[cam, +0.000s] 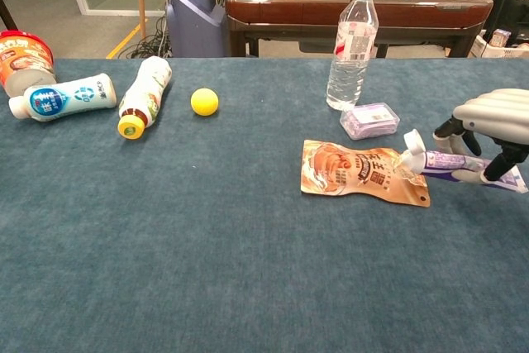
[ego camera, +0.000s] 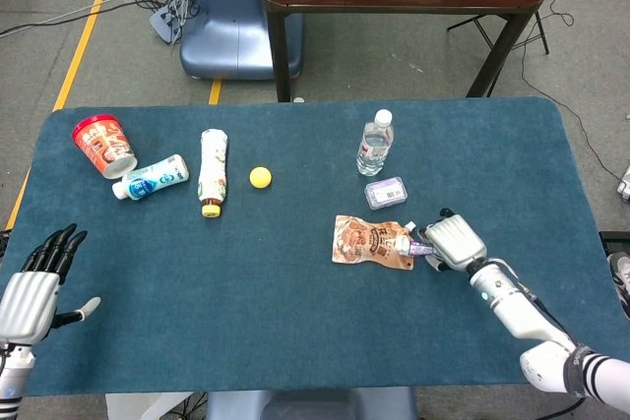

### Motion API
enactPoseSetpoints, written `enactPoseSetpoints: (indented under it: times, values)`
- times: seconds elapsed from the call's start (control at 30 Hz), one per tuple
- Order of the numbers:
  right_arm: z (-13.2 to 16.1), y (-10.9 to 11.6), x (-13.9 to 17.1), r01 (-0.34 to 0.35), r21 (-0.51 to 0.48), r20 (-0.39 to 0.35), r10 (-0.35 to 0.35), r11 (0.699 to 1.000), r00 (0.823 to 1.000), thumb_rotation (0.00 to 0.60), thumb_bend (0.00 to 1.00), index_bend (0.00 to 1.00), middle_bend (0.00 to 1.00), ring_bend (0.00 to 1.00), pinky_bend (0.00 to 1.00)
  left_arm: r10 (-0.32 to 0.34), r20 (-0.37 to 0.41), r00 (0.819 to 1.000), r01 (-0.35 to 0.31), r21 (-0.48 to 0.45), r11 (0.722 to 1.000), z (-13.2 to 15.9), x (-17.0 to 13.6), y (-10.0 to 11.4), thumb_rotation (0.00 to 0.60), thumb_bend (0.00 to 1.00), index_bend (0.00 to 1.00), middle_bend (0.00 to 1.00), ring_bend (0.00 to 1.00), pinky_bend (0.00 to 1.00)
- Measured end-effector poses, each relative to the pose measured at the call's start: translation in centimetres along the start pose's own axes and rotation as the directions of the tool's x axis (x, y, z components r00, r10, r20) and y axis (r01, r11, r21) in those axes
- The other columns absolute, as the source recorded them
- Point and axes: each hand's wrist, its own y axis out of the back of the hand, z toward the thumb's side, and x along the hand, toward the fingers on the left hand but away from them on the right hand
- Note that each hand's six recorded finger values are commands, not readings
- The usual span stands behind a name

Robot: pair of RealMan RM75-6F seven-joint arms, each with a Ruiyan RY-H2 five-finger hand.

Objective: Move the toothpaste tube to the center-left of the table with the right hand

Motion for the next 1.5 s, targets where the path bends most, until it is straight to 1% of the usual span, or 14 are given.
enactPoseSetpoints:
  times: [0.1,0.27,0.33,0.4,0.47,0.53,0.57,0.63,0.77,0.87,0.97,1.1,1.27,1.5]
  values:
    - [0.5,1.6,0.2,-0.016,-0.007,-0.036,0.016,1.0,0.999,0.6,0.67,0.83,0.72,0.54,0.23,-0.016,0.056,0.998,0.016,0.006,1.0,0.9,1.1,0.2,0.6,0.14,0.0,0.01,0.07,0.19]
    - [2.4,4.6,0.4,-0.068,-0.003,-0.121,0.067,0.998,0.99,0.6,0.69,0.83,0.72,0.55,0.24,-0.032,0.162,0.986,0.027,0.032,0.999,2.5,3.3,0.6,0.6,0.14,0.0,0.08,0.16,0.38]
    - [3.5,6.0,0.4,-0.093,0.006,-0.16,0.093,0.996,0.983,0.6,0.69,0.84,0.73,0.56,0.26,-0.046,0.2,0.979,0.039,0.038,0.999,3.1,4.0,0.6,0.6,0.14,0.0,0.14,0.22,0.45]
    - [4.4,7.3,0.2,-0.108,0.021,-0.191,0.11,0.994,0.975,0.6,0.7,0.85,0.74,0.57,0.27,-0.064,0.248,0.967,0.054,0.045,0.998,4.0,4.9,0.6,0.6,0.15,0.0,0.22,0.32,0.54]
    - [5.5,9.0,-0.2,-0.11,0.048,-0.223,0.118,0.993,0.968,0.6,0.7,0.85,0.75,0.59,0.29,-0.086,0.296,0.951,0.072,0.058,0.996,4.9,5.8,0.4,0.6,0.23,0.0,0.31,0.42,0.63]
    - [6.7,10.5,-0.7,-0.104,0.073,-0.252,0.119,0.992,0.96,0.6,0.7,0.86,0.76,0.6,0.31,-0.105,0.337,0.935,0.087,0.069,0.994,5.7,6.4,0.3,0.6,0.38,0.01,0.43,0.54,0.74]
    - [7.2,11.0,-0.9,-0.102,0.081,-0.262,0.12,0.992,0.958,0.6,0.7,0.86,0.76,0.6,0.32,-0.12,0.365,0.923,0.098,0.08,0.992,6.3,6.8,0.2,0.6,0.42,0.02,0.49,0.59,0.78]
    - [8.3,12.0,-1.4,-0.096,0.099,-0.282,0.12,0.99,0.952,0.6,0.71,0.87,0.77,0.62,0.33,-0.146,0.406,0.902,0.116,0.097,0.988,7.2,7.4,-0.1,0.6,0.45,0.03,0.58,0.67,0.83]
    - [10.2,13.1,-2.3,-0.089,0.125,-0.313,0.124,0.988,0.941,0.6,0.72,0.88,0.78,0.64,0.35,-0.207,0.485,0.85,0.158,0.142,0.977,9.4,8.4,-0.8,0.6,0.45,0.03,0.67,0.77,0.88]
    - [11.6,13.5,-3.1,-0.09,0.13,-0.333,0.129,0.987,0.934,0.6,0.73,0.89,0.79,0.66,0.36,-0.241,0.524,0.817,0.175,0.173,0.969,10.8,8.8,-1.3,0.6,0.45,0.03,0.7,0.81,0.91]
    - [12.8,13.5,-4.0,-0.098,0.13,-0.346,0.137,0.987,0.928,0.6,0.74,0.9,0.8,0.67,0.37,-0.264,0.552,0.791,0.186,0.194,0.963,12.1,9.1,-1.8,0.6,0.47,0.03,0.73,0.84,0.93]
    - [14.0,13.4,-5.2,-0.107,0.136,-0.353,0.149,0.985,0.924,0.6,0.74,0.9,0.8,0.68,0.38,-0.293,0.58,0.76,0.194,0.228,0.954,13.7,9.2,-2.4,0.6,0.49,0.03,0.77,0.88,0.95]
    - [15.5,13.6,-6.5,-0.113,0.143,-0.358,0.158,0.983,0.92,0.6,0.74,0.9,0.8,0.68,0.38,-0.321,0.612,0.722,0.197,0.264,0.944,15.8,9.4,-2.9,0.6,0.49,0.03,0.77,0.89,0.96]
    - [17.6,13.7,-7.8,-0.111,0.165,-0.372,0.165,0.98,0.913,0.6,0.74,0.91,0.81,0.69,0.38,-0.351,0.64,0.684,0.205,0.293,0.934,18.2,9.8,-3.8,0.6,0.49,0.03,0.78,0.89,0.96]
